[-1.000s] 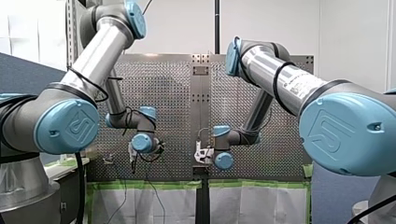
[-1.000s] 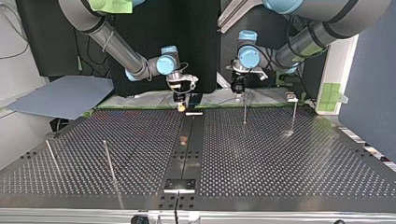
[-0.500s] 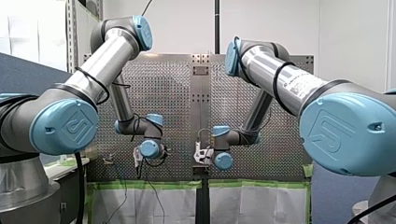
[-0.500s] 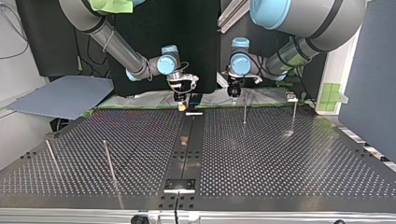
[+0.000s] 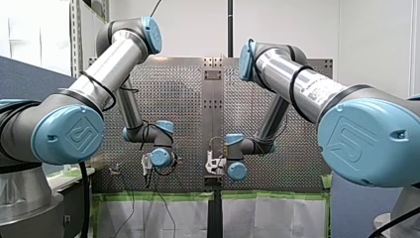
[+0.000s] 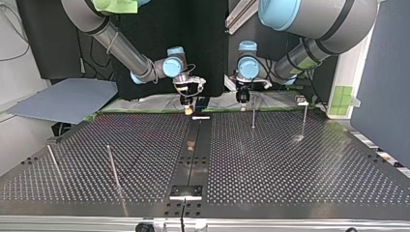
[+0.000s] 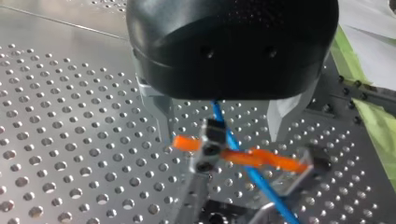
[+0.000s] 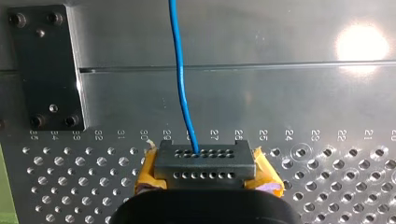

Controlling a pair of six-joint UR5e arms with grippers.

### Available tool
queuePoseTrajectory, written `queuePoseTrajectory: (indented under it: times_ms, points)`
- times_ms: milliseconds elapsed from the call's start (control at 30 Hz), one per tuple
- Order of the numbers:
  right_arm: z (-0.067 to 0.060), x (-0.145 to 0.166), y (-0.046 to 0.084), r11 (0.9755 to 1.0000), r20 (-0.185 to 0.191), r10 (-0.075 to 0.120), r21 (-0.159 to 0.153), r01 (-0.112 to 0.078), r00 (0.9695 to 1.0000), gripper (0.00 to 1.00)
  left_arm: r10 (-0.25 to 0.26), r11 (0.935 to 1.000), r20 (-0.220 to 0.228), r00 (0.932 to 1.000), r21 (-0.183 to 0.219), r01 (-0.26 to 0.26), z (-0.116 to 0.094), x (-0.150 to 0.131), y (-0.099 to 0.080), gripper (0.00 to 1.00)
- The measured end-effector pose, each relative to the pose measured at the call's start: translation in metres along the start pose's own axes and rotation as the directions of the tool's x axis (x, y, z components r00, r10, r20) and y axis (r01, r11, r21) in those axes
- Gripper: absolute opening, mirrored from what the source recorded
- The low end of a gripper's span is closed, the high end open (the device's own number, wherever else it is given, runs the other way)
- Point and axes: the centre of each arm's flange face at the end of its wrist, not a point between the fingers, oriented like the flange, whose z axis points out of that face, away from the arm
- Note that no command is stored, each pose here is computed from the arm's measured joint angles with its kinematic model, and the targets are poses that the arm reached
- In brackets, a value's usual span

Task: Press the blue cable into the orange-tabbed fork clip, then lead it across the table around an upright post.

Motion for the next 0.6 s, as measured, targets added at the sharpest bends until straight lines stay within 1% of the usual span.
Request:
queuePoseTrajectory:
  times_ms: [133, 300, 367, 400, 433, 467, 500, 533, 567, 600]
  points:
    - [-0.0001, -0.0003, 0.0000, 1.0000, 0.000, -0.001, 0.000, 0.001, 1.0000, 0.00, 0.020, 0.9998, 0.006, 0.9998, -0.001, -0.020, 0.0014, -0.0013, -0.0005, 0.98]
    - [-0.0002, -0.0006, -0.0001, 1.0000, 0.001, -0.002, 0.000, 0.002, 1.0000, 0.00, 0.027, 0.9996, 0.011, 0.9996, -0.001, -0.027, 0.0023, -0.0022, -0.0008, 0.98]
    - [-0.0001, -0.0005, -0.0002, 1.0000, 0.001, -0.002, 0.000, 0.002, 1.0000, 0.00, 0.035, 0.9994, 0.013, 0.9993, -0.005, -0.035, 0.0024, -0.0023, -0.0005, 0.92]
    - [-0.0001, -0.0005, -0.0002, 1.0000, 0.001, -0.002, 0.000, 0.002, 1.0000, 0.00, 0.040, 0.9992, 0.013, 0.9991, -0.008, -0.040, 0.0023, -0.0024, -0.0004, 0.92]
    - [-0.0002, -0.0006, -0.0002, 1.0000, 0.001, -0.002, 0.000, 0.002, 1.0000, 0.00, 0.047, 0.9988, 0.014, 0.9988, -0.014, -0.047, 0.0022, -0.0023, -0.0001, 0.84]
    - [-0.0002, -0.0007, -0.0002, 1.0000, 0.001, -0.002, 0.000, 0.002, 1.0000, 0.00, 0.054, 0.9984, 0.014, 0.9984, -0.019, -0.054, 0.0019, -0.0023, 0.0001, 0.69]
    - [-0.0002, -0.0006, -0.0002, 1.0000, 0.001, -0.002, 0.000, 0.002, 1.0000, 0.00, 0.061, 0.9979, 0.015, 0.9980, -0.024, -0.060, 0.0017, -0.0023, 0.0002, 0.69]
    - [-0.0002, -0.0007, -0.0002, 1.0000, 0.001, -0.003, 0.000, 0.003, 1.0000, 0.00, 0.070, 0.9971, 0.016, 0.9974, -0.033, -0.069, 0.0014, -0.0024, 0.0004, 0.56]
    - [-0.0002, -0.0007, -0.0001, 1.0000, 0.001, -0.003, 0.000, 0.003, 1.0000, 0.00, 0.076, 0.9964, 0.016, 0.9970, -0.039, -0.075, 0.0011, -0.0024, 0.0005, 0.34]
    - [-0.0002, -0.0008, -0.0002, 1.0000, 0.001, -0.003, 0.000, 0.003, 1.0000, 0.00, 0.081, 0.9958, 0.016, 0.9966, -0.046, -0.080, 0.0008, -0.0024, 0.0007, 0.34]
